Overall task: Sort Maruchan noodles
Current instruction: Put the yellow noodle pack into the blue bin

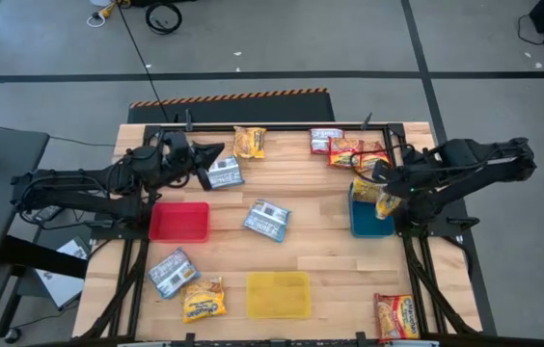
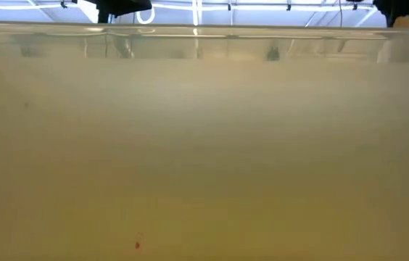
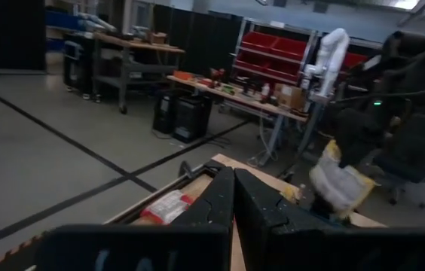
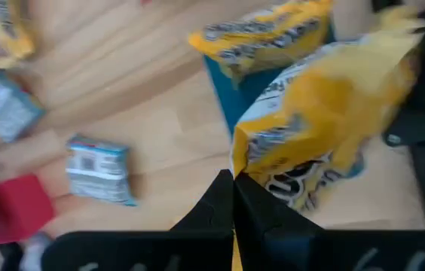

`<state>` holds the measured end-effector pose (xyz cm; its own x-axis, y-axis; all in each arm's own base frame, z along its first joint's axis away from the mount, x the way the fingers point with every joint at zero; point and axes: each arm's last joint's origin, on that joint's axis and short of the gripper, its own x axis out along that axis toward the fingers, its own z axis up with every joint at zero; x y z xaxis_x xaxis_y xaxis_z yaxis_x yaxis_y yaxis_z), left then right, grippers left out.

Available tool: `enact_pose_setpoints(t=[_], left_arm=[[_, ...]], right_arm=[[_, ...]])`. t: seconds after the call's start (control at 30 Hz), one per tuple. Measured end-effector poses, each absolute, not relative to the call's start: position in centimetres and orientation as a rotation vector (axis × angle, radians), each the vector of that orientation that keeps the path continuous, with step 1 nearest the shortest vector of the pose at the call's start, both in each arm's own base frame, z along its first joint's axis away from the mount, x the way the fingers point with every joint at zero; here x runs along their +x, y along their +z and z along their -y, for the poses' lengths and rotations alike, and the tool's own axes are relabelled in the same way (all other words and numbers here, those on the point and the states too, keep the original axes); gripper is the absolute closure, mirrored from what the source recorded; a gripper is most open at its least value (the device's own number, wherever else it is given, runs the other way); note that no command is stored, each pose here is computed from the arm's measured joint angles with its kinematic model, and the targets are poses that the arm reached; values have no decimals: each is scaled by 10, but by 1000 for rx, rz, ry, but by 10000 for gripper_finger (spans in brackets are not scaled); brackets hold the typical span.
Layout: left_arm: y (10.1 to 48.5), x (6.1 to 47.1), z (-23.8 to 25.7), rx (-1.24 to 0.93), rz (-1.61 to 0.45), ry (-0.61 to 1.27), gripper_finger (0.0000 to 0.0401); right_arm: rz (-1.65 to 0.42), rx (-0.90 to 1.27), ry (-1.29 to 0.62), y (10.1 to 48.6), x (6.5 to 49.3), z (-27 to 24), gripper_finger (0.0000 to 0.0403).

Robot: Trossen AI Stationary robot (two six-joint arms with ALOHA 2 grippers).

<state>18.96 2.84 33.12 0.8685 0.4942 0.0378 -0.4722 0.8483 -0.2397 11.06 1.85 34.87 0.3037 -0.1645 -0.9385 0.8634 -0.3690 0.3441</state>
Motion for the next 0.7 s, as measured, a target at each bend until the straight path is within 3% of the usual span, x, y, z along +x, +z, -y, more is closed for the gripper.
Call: enact_pose_setpoints(t=[0.27, 0.57, 0.7], left_arm=[[331, 191, -26, -254, 95, 415, 387], [332, 192, -22, -304, 84, 259, 387], [332, 192, -21, -304, 82, 247, 387]], right_arm=[[-732, 1560, -1354, 313, 118, -19, 400], [-780, 1547, -1362, 303, 123, -21, 400], [-834, 1566, -1280, 302, 127, -28, 400]])
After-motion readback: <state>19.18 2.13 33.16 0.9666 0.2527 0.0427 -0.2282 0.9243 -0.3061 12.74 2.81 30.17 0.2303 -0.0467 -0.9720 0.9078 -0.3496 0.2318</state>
